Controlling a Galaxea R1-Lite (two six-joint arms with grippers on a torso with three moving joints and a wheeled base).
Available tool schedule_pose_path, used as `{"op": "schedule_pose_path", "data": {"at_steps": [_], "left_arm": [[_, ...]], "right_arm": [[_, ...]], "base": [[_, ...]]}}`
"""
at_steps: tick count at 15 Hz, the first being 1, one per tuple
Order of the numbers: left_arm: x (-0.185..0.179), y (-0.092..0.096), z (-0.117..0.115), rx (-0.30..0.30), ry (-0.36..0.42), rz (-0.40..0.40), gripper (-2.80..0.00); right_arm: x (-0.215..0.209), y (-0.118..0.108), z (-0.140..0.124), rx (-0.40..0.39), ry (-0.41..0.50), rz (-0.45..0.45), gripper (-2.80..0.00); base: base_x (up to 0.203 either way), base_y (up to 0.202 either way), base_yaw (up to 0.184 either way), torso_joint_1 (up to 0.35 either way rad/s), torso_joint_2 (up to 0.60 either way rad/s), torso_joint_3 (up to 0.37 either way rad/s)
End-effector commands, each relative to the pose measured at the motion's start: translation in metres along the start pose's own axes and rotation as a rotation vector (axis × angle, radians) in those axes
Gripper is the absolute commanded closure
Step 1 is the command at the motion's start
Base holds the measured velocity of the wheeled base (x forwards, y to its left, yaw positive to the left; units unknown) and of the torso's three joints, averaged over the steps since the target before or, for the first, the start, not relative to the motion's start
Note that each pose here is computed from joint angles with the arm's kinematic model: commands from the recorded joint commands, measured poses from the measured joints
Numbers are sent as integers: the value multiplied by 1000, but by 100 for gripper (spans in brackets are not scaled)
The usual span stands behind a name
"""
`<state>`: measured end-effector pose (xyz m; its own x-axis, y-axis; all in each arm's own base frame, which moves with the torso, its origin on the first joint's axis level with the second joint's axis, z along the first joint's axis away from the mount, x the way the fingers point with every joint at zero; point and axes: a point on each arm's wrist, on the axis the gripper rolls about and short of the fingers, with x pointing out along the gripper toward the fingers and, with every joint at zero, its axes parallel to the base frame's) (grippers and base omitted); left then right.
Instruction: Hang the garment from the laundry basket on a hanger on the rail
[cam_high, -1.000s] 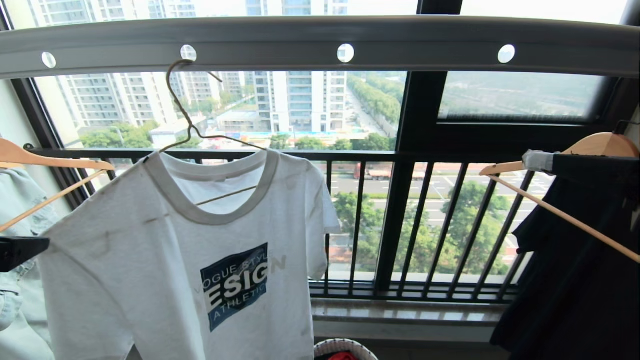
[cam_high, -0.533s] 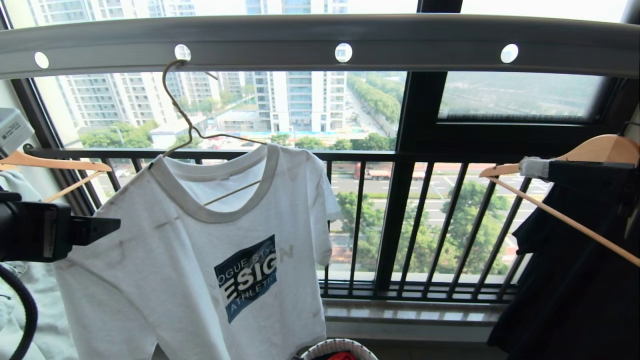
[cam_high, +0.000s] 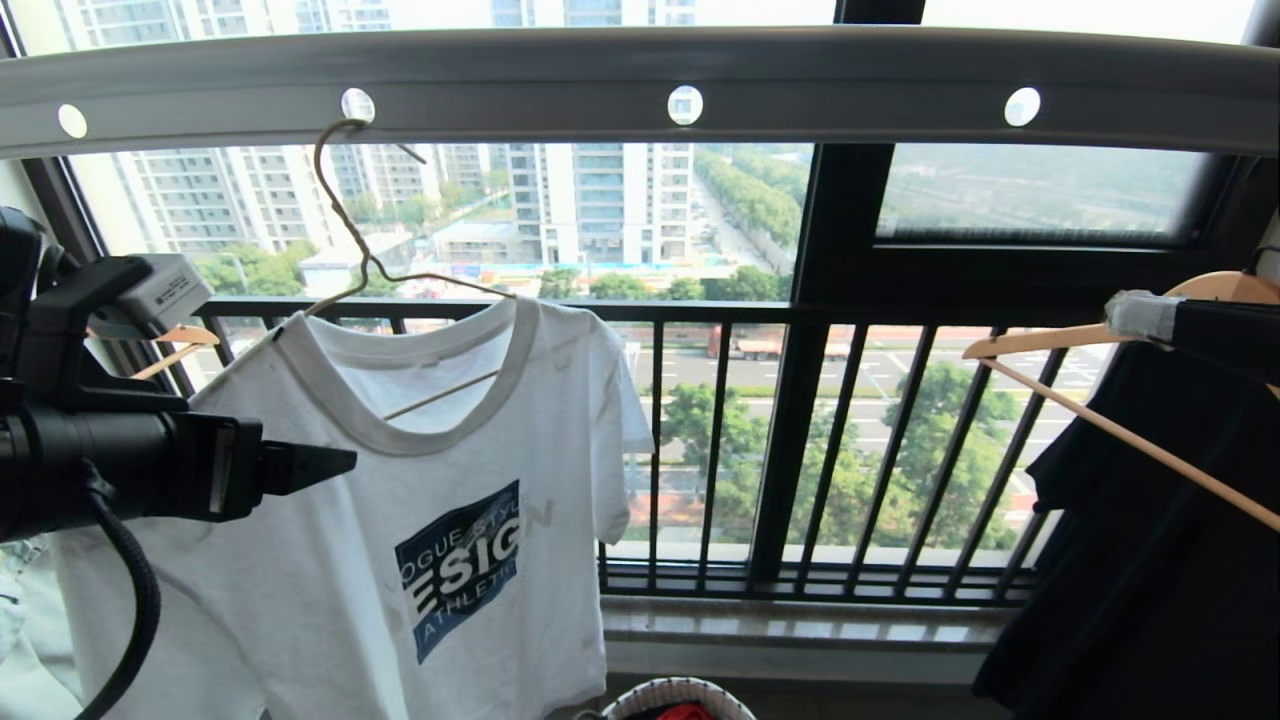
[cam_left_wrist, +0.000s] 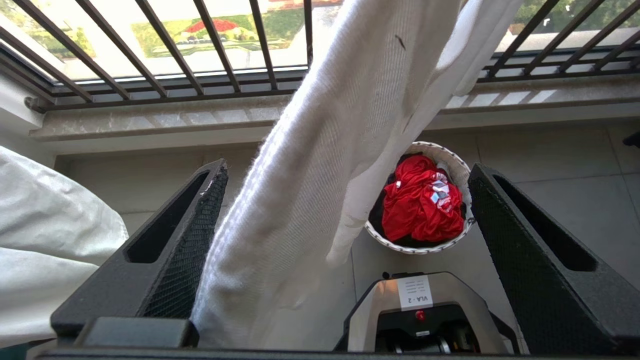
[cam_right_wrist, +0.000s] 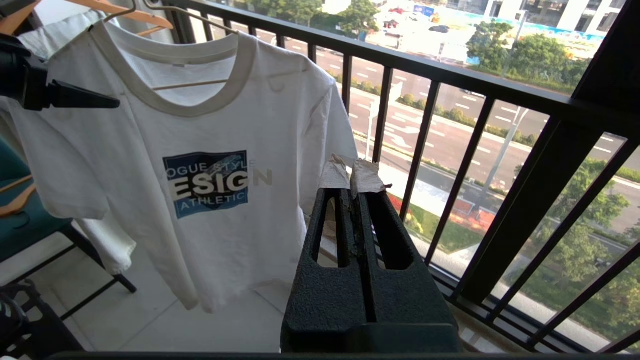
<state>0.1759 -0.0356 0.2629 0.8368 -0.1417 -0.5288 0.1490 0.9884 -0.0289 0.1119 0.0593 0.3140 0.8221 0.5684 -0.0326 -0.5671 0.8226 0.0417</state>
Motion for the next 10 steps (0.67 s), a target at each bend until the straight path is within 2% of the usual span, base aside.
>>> {"op": "schedule_pose_path", "data": {"at_steps": [1, 10], "left_arm": [[-6, 0, -9, -1, 5, -8, -280], [-25, 3, -50, 4, 35, -1, -280]], "right_arm": [[-1, 0, 0, -1, -2, 1, 0], [-1, 0, 0, -11, -2, 3, 0]], "base": [[0, 0, 0, 0, 0, 0], [0, 0, 0, 0, 0, 0]]}}
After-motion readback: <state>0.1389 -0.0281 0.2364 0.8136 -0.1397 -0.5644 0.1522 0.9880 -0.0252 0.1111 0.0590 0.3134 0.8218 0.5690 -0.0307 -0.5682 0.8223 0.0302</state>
